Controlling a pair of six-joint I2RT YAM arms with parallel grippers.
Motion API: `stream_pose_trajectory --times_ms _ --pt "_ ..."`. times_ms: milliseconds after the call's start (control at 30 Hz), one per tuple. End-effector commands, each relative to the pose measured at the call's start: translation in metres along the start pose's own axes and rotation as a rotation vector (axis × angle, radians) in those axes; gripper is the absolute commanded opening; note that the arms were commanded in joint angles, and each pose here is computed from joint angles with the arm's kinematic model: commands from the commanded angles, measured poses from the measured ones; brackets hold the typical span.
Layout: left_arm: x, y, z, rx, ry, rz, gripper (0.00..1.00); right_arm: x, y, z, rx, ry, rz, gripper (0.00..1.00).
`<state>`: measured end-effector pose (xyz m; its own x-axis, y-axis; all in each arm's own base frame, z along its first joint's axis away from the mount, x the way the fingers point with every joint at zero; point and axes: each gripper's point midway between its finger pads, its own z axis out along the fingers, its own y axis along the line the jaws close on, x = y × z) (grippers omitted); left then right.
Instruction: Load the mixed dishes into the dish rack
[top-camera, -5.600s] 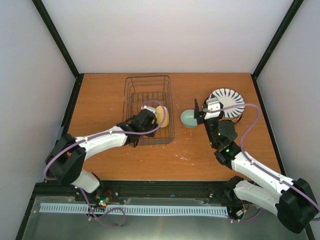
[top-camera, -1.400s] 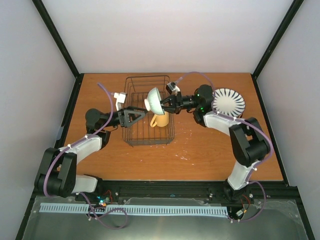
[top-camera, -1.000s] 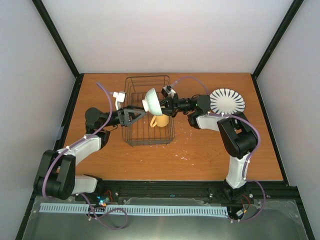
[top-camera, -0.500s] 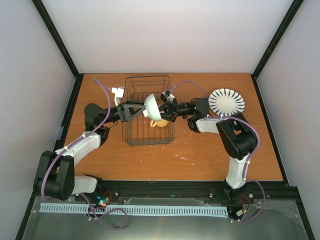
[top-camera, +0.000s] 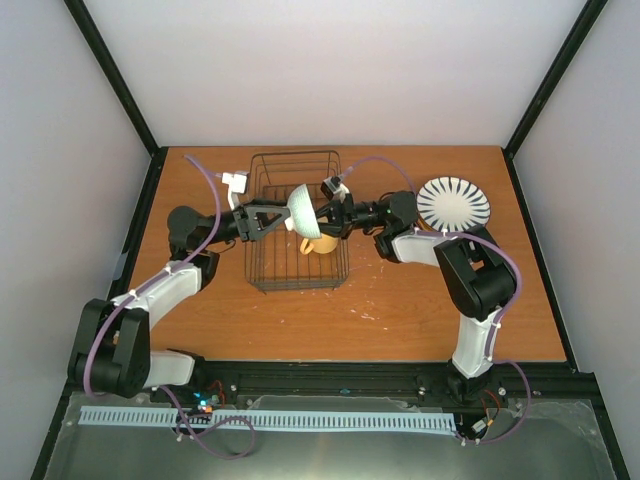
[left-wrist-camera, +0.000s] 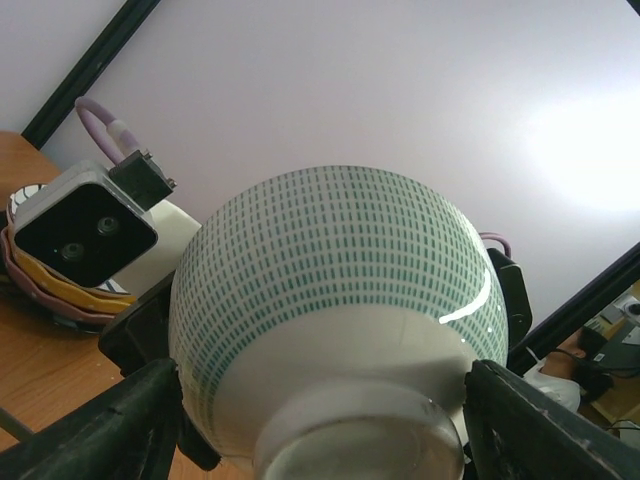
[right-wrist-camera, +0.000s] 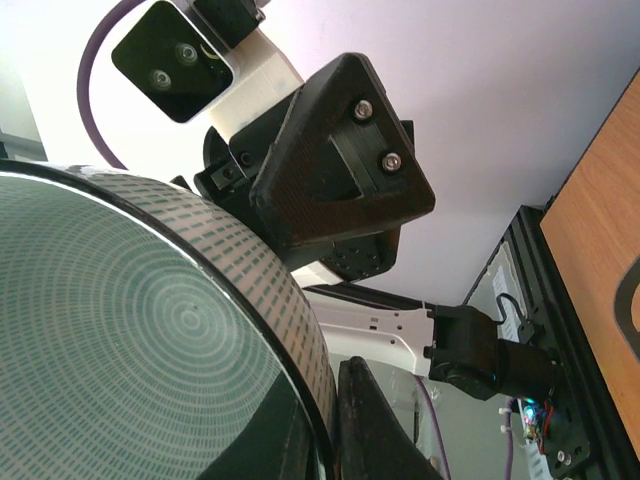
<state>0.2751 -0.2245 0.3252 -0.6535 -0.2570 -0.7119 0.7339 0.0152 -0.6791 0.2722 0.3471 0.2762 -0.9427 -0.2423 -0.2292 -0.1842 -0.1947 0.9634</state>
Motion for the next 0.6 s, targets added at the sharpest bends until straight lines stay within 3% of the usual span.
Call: stream_pose_trajectory --times_ms 0,200,367,500,567 --pt "0.0003 -0.0037 -0.0021 -0.006 0.001 0.025 0.77 -0.0042 0.0358 0.0098 -0.044 -0.004 -0.145 0.03" --pt "0.0031 -0.0029 -0.0041 -0.021 -0.002 0.026 0.62 -0.0069 0.0399 0.0112 -0.048 -0.003 -0.153 0.03" --pt "0.0033 -0.0022 -0.0033 -0.01 0.001 0.026 0.42 -0.0068 0.0413 0.0122 -0.05 -0.004 -0.156 0.03" --pt "0.0049 -0.0016 -0.0025 0.007 0.012 0.019 0.21 -0.0087 0.0424 0.0123 -0.052 -0.01 -0.161 0.03" --pt "0.0054 -0.0025 -0.0026 0.014 0.012 0.016 0.03 -0.0098 0.0427 0.0126 -0.052 -0.011 -0.164 0.03"
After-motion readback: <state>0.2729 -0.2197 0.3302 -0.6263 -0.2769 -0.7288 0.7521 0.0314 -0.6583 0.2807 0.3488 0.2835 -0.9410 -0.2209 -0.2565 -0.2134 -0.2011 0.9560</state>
